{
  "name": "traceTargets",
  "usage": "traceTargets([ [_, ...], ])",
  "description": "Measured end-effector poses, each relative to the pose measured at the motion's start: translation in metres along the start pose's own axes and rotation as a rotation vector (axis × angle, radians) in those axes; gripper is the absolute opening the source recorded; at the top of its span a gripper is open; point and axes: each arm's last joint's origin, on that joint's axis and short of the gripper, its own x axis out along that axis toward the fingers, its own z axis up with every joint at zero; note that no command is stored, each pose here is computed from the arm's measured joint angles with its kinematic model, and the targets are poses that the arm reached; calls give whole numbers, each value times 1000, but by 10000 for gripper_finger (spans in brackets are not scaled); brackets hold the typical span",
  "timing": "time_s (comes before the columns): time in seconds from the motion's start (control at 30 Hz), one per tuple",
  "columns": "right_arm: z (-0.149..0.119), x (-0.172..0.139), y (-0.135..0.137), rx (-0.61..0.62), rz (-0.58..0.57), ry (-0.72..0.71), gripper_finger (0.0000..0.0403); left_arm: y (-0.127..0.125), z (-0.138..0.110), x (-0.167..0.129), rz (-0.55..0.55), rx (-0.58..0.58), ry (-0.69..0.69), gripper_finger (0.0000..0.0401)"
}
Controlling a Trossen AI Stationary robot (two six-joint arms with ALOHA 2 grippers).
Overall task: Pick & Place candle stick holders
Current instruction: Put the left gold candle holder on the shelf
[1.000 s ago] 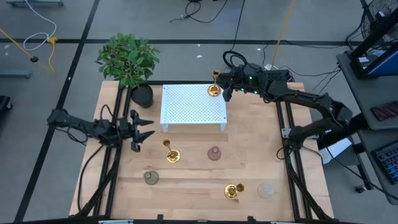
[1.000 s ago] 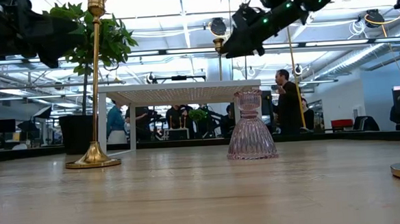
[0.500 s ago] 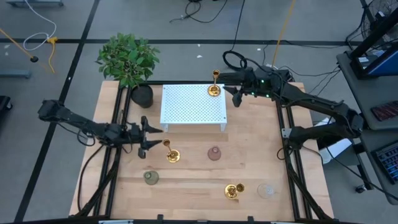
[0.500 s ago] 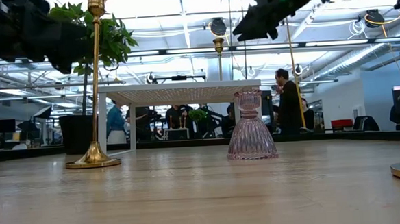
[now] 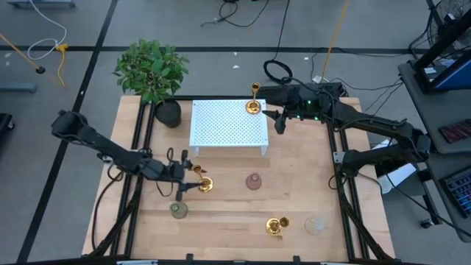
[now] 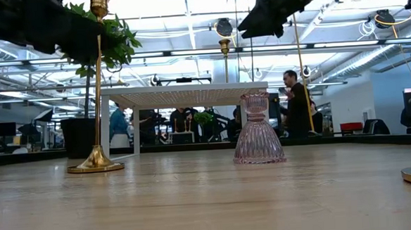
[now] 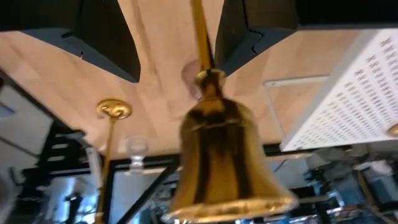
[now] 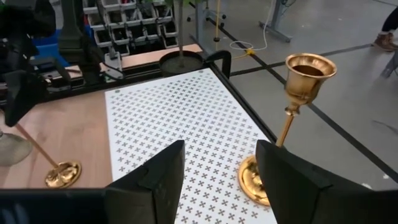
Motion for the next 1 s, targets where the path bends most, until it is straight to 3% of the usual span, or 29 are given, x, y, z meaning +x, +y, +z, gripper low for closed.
traceTargets([
  [0.13, -2, 1, 0, 1, -1, 12, 190, -2, 0, 1, 29, 1, 5, 177],
  [0.5, -26, 7, -1, -18, -1, 83, 191, -3, 2, -1, 59, -46, -13, 18],
  [0.67, -29, 8, -1, -18, 1, 93, 189, -3, 14, 1, 81, -88, -62, 22],
  [1.0, -29, 8, -1, -19, 2, 84, 189, -6, 97, 10, 64, -64, -173, 17],
])
